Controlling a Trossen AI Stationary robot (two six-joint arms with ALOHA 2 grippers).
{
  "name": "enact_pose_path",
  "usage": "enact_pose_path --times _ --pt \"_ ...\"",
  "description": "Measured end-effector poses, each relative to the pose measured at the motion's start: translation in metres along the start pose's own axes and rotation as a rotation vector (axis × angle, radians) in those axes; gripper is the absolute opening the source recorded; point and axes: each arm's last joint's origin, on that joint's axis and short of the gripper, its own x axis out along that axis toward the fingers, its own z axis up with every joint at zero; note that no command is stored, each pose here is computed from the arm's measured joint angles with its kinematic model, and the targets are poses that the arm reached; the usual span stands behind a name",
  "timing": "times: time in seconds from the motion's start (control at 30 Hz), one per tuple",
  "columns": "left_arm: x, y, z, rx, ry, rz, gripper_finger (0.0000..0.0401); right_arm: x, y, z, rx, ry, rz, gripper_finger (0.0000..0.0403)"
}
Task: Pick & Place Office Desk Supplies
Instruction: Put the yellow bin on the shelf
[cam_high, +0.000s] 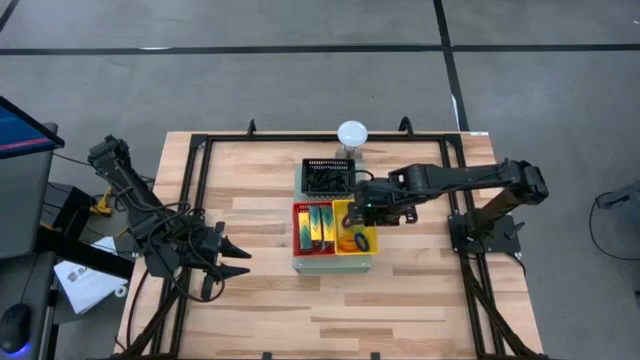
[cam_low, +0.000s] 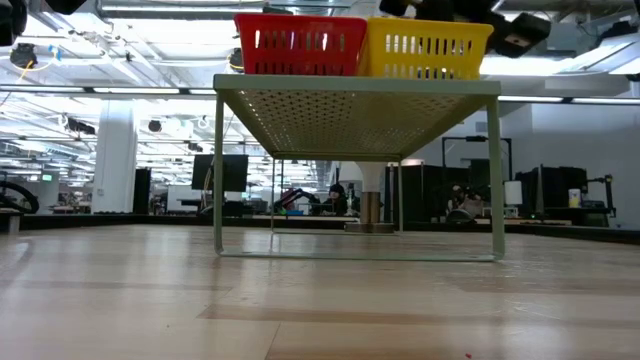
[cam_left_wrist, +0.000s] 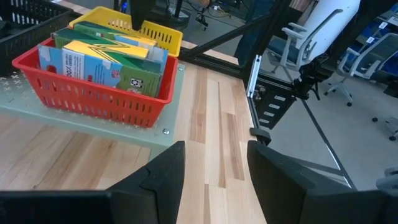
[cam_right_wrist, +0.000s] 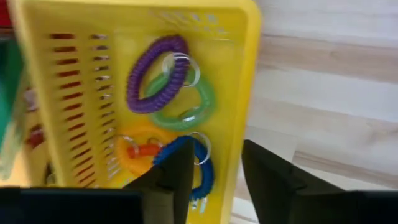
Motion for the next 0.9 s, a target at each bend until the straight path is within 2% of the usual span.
enact_pose_path --times 0.17,0.3,0.53,0.67,0.83,0.9 --pt "0.0 0.0 0.0 -0.004 0.0 0.0 0.0168 -0.018 0.002 0.001 -0.022 -0.073 0.061 0.0156" --pt "0.0 0.0 0.0 0.0 0.0 0.0 0.0168 -0.041 -0.011 -0.004 -0.032 -0.123 0.086 0.0165" --pt "0.0 0.001 0.0 0.047 -0.016 0.024 0.0168 -0.07 -0.047 -0.025 0.027 -0.199 0.014 0.0156" --pt "0.0 0.001 0.0 0.049 -0.019 0.029 0.0168 -0.07 -0.052 -0.029 0.032 -0.228 -0.038 0.0125" --pt "0.0 0.001 0.001 0.041 -0.024 0.026 0.0168 -0.05 -0.047 -0.027 -0.01 -0.23 -0.109 0.0027" --pt "0.0 0.0 0.002 0.032 -0.029 0.022 0.0168 -0.043 -0.045 -0.027 -0.028 -0.229 -0.118 0.001"
